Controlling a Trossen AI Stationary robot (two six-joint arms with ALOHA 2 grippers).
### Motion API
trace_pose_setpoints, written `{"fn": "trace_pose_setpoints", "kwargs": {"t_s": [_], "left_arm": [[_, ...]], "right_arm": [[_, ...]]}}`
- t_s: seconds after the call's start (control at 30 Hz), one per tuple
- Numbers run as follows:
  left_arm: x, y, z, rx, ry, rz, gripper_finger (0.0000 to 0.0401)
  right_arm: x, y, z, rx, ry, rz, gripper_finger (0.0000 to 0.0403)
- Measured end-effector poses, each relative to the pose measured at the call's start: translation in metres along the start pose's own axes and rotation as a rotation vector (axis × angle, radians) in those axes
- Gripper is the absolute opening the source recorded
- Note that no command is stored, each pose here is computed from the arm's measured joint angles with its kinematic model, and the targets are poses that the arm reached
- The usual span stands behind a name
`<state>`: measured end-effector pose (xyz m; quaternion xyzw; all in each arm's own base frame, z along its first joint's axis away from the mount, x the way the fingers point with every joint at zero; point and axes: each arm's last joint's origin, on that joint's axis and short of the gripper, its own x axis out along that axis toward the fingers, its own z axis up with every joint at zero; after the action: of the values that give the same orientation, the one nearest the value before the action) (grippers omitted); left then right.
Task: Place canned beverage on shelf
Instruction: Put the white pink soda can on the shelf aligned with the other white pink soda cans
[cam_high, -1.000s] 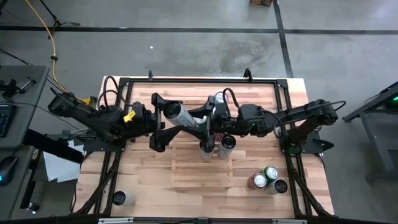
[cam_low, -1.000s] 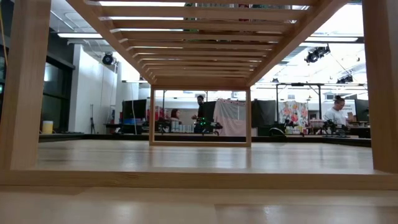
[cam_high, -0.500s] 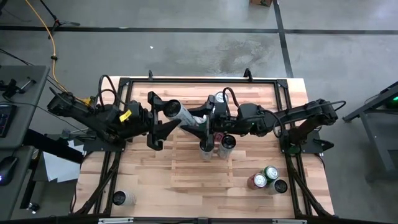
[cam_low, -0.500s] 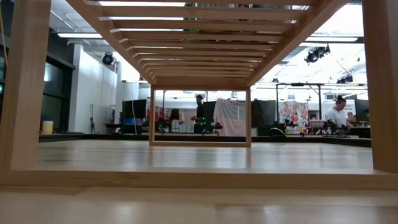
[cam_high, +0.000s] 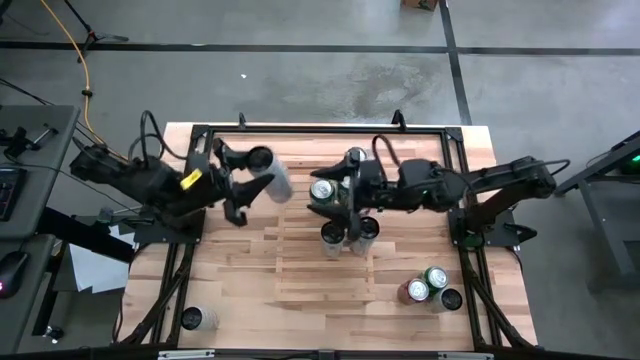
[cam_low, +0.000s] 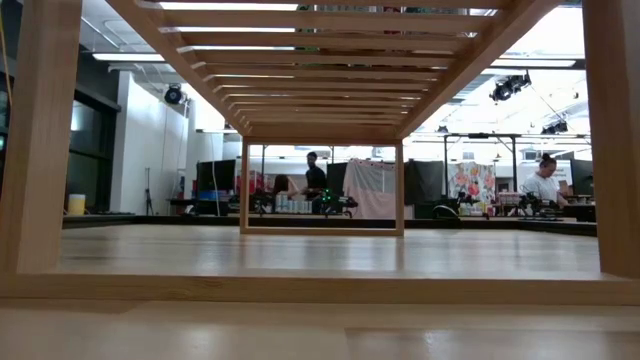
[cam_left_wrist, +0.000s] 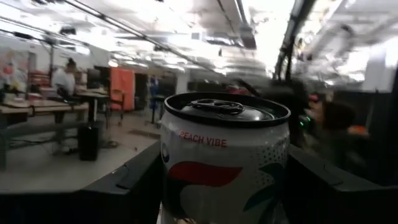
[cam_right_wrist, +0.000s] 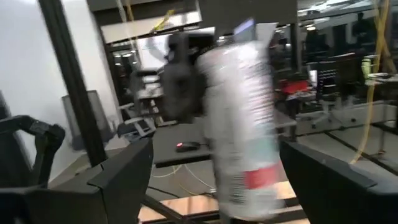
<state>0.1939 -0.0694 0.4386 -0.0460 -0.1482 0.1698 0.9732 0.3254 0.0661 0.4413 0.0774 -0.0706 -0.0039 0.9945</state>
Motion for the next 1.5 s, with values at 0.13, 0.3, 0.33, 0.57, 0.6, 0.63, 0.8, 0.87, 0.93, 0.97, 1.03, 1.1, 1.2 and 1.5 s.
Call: {"fn": "trace_pose_setpoints", "kwargs": {"t_s": [0.13,0.3,0.33,0.57,0.6,0.63,0.8,0.87,0.93,0.97,1.03,1.1,1.2,1.5], "left_arm": [[-0.014,-0.003,0.000,-0.031,0.069,-0.050,0.0232],[-0.024,-0.027,-0.032,-0.096,0.202,-0.138,0.0232],[-0.026,-0.033,-0.041,-0.113,0.227,-0.157,0.0232],[-0.038,-0.076,-0.116,-0.265,0.274,-0.155,0.0232],[-0.039,-0.079,-0.125,-0.267,0.271,-0.142,0.0232],[-0.039,-0.083,-0.132,-0.261,0.263,-0.120,0.0232],[-0.029,-0.089,-0.150,-0.203,0.232,-0.045,0.0232],[-0.025,-0.088,-0.154,-0.172,0.232,-0.047,0.0232],[-0.020,-0.085,-0.154,-0.153,0.228,-0.052,0.0232],[-0.018,-0.083,-0.155,-0.145,0.227,-0.051,0.0232],[-0.015,-0.081,-0.156,-0.108,0.230,-0.054,0.0232],[-0.012,-0.080,-0.157,-0.084,0.229,-0.059,0.0232],[-0.010,-0.078,-0.157,-0.052,0.231,-0.069,0.0242],[-0.008,-0.075,-0.160,0.031,0.244,-0.067,0.0260]], "right_arm": [[-0.024,-0.003,0.018,-0.005,0.014,-0.066,0.0337],[-0.049,-0.001,0.031,-0.016,0.053,-0.111,0.0338],[-0.055,0.000,0.034,-0.015,0.048,-0.118,0.0338],[-0.072,0.003,0.042,-0.028,0.056,-0.167,0.0338],[-0.073,0.004,0.043,-0.028,0.053,-0.167,0.0339],[-0.073,0.004,0.043,-0.027,0.051,-0.173,0.0339],[-0.072,0.003,0.041,-0.031,0.061,-0.179,0.0339],[-0.072,0.003,0.041,-0.032,0.062,-0.180,0.0339],[-0.072,0.003,0.041,-0.032,0.062,-0.180,0.0339],[-0.072,0.003,0.041,-0.032,0.062,-0.180,0.0339],[-0.072,0.003,0.041,-0.028,0.062,-0.180,0.0339],[-0.072,0.003,0.041,-0.020,0.062,-0.180,0.0339],[-0.072,0.003,0.041,-0.014,0.062,-0.180,0.0339],[-0.072,0.003,0.041,-0.015,0.062,-0.180,0.0339]]}}
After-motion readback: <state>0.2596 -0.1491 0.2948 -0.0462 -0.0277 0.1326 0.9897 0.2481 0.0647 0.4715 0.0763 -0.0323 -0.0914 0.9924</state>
